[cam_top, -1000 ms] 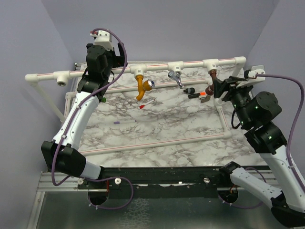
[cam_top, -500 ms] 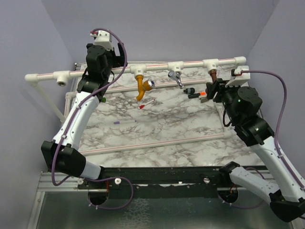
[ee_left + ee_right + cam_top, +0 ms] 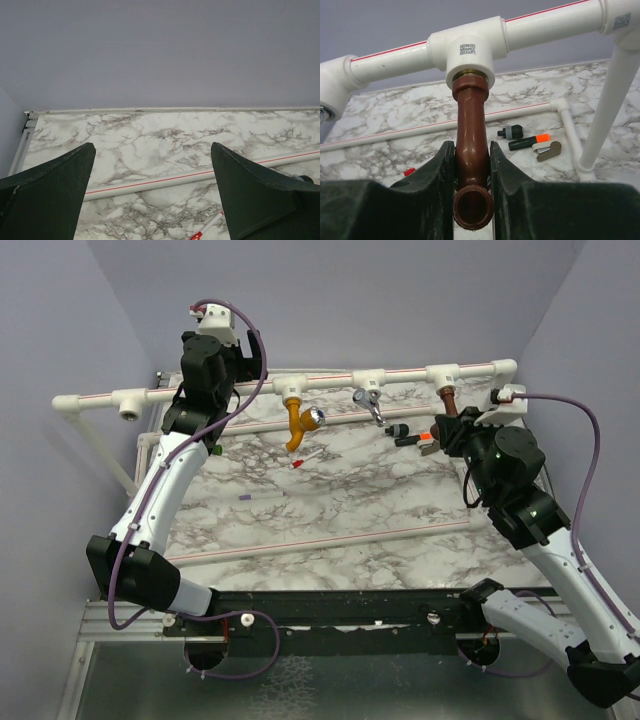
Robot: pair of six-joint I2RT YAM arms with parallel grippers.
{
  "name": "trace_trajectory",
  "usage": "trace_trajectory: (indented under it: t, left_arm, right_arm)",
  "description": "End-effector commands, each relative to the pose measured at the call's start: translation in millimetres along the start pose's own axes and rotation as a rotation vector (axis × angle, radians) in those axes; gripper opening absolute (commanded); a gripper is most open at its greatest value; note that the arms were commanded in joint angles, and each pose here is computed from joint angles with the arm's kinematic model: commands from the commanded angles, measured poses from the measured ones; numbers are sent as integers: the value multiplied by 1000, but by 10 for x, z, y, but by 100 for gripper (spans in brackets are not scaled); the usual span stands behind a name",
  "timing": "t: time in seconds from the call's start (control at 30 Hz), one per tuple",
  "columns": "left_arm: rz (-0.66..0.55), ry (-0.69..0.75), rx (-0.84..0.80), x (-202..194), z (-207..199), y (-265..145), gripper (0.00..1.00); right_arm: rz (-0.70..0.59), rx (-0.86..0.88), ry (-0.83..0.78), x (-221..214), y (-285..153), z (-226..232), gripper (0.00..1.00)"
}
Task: Install the water faucets
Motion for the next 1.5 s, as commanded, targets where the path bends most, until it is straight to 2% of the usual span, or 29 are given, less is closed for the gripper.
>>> trace_trajectory:
  t: [0.0,0.53,0.9,1.17,1.4,1.47]
  left_arm:
    - [169,39,-30,-412,-57,34,99]
    - [161,35,-33,-389,-57,17,99]
    - [159,35,-31,-379,-53,8,99]
    - [159,37,-31,-378,-52,6,99]
    - [159,37,-25,-378,-43,10,99]
    - [158,37,-24,-372,-39,6,99]
  right_arm:
    - [-67,-3,241,25,-52,35,1]
    - [-203,133,1040,196,-149,241,0]
    - [-233,216,1447,231,-73,293,0]
    - [-211,283,1660,272,-92,314,0]
    - [-187,238,1636,329,-103,342,1]
    - [-192,211,1625,306,-107,315,7]
Point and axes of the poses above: each gripper's point midway between its finger pads, its own y axis out along the fingers, its own z axis along the line the jaws close on, x = y × z, the point moved 8 cm from there along -y, back along the fingers, and after that the axes turned 10 degrees about y, right-handed, at the moved point
